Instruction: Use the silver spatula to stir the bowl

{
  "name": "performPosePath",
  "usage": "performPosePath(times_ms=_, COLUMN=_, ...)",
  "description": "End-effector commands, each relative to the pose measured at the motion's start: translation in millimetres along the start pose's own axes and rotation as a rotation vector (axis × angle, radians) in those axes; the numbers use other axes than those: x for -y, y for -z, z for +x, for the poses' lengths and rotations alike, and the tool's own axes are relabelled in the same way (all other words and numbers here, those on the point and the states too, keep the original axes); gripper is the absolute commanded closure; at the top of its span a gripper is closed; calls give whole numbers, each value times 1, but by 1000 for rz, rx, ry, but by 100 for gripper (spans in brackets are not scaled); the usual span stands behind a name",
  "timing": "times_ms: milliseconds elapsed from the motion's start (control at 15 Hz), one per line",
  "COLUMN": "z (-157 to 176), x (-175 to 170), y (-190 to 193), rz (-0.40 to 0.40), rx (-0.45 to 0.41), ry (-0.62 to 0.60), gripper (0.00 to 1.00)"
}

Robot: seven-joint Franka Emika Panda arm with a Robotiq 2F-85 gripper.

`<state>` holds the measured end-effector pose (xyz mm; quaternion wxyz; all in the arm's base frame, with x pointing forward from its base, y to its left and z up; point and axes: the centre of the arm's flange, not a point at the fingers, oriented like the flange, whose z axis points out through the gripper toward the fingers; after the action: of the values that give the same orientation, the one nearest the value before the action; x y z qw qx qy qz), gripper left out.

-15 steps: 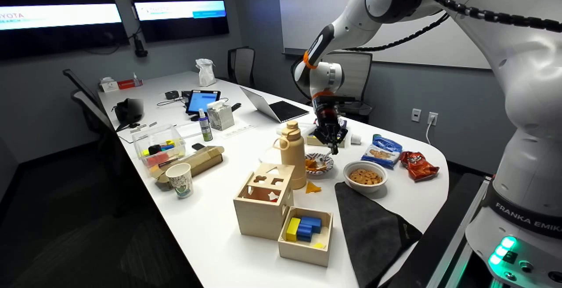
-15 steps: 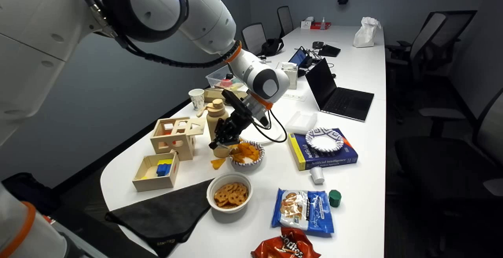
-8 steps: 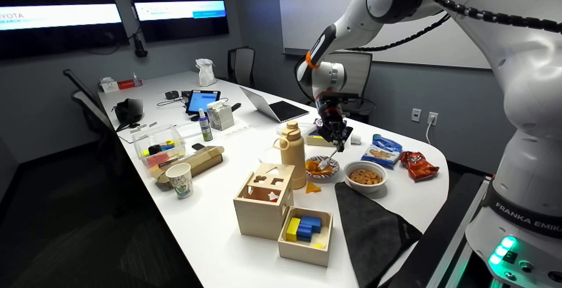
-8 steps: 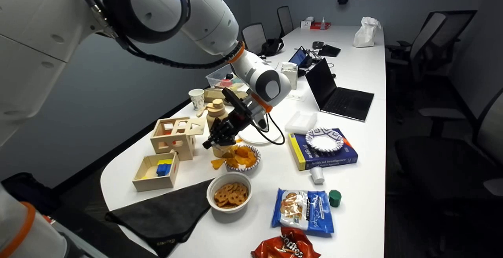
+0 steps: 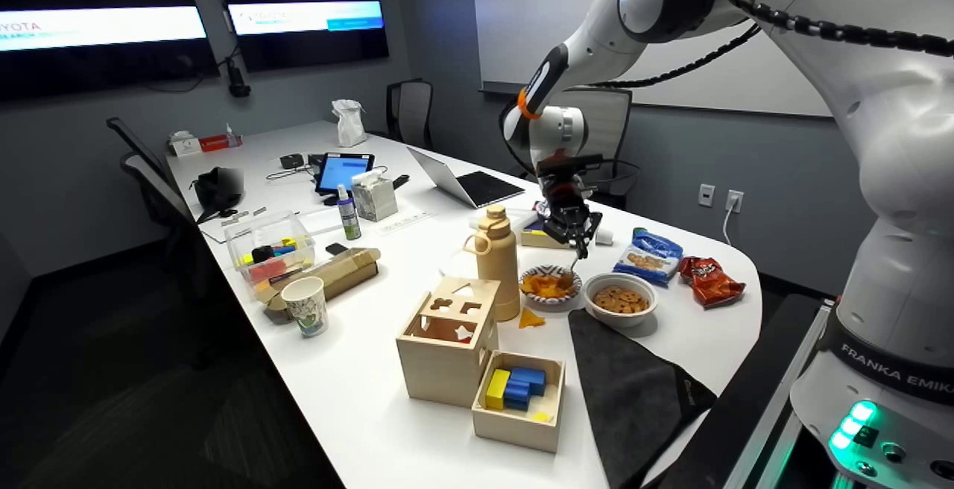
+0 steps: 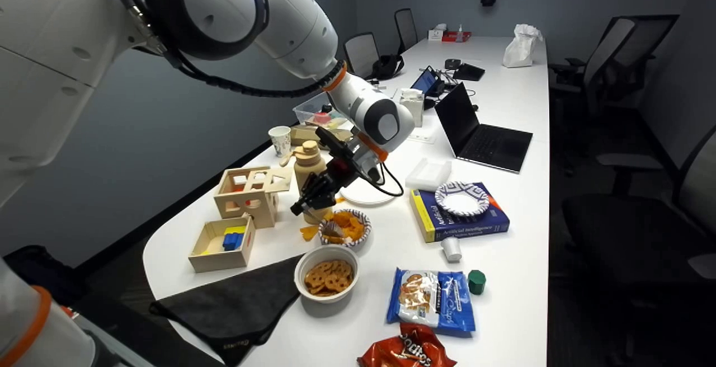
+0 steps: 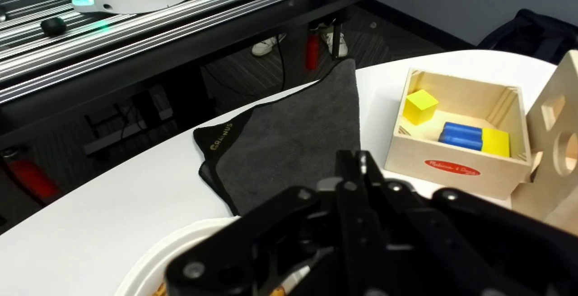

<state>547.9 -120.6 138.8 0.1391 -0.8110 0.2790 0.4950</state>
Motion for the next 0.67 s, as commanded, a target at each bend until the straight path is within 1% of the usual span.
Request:
performPosePath(times_ms=0, z=2, x=7, y=9, rz=-34, rx=-53, ry=-39, gripper=99)
performPosePath(times_ms=467, z=1, x=15, y=14, rz=8, rx=-89, ry=108, gripper=99)
performPosePath(times_ms=600, z=2, x=18, y=14, rz=19, rx=-67, ry=168, gripper=99)
